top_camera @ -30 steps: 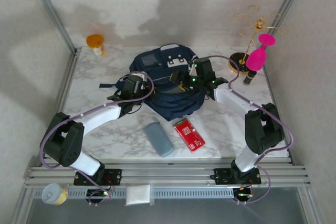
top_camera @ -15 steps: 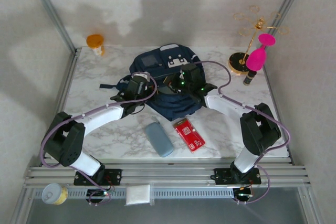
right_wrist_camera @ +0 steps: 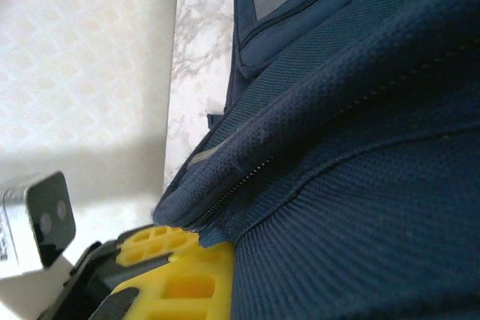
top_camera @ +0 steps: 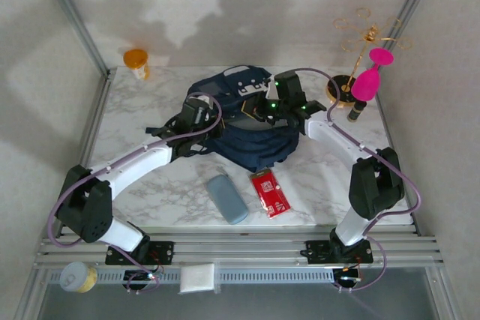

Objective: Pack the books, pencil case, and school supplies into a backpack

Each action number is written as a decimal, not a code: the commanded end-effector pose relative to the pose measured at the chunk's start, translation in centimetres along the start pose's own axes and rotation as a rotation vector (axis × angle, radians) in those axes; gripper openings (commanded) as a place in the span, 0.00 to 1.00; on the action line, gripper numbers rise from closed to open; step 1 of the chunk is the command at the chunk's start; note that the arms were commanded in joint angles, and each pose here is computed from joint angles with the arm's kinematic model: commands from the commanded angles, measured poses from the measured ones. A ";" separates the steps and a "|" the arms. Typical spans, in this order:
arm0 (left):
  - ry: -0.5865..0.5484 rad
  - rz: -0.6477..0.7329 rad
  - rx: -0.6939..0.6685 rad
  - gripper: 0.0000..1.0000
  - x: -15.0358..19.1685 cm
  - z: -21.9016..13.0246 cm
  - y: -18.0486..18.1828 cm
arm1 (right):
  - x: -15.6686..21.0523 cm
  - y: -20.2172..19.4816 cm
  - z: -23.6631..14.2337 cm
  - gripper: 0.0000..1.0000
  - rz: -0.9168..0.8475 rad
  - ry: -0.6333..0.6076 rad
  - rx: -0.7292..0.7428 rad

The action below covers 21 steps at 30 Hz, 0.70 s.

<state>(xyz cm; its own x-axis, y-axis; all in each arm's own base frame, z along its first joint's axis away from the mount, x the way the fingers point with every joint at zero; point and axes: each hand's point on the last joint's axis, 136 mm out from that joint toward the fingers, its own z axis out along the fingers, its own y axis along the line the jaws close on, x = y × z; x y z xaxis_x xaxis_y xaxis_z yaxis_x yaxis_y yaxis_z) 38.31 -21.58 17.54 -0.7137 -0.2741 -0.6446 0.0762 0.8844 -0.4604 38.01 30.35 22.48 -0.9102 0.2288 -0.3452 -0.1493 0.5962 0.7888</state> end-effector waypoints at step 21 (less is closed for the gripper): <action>-0.022 -0.200 -0.278 0.00 -2.8 2.8 14.3 | 2.7 -3.1 2.7 0.30 -0.146 0.100 0.073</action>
<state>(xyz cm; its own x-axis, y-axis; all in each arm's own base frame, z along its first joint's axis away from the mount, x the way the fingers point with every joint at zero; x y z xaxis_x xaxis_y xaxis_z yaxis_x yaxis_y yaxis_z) 43.35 -14.03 12.31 -0.7390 -0.3693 -0.5635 -0.0938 0.8846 -0.4568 37.13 32.13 18.98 -0.9177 0.0780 -0.3897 -0.2578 0.6293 0.7332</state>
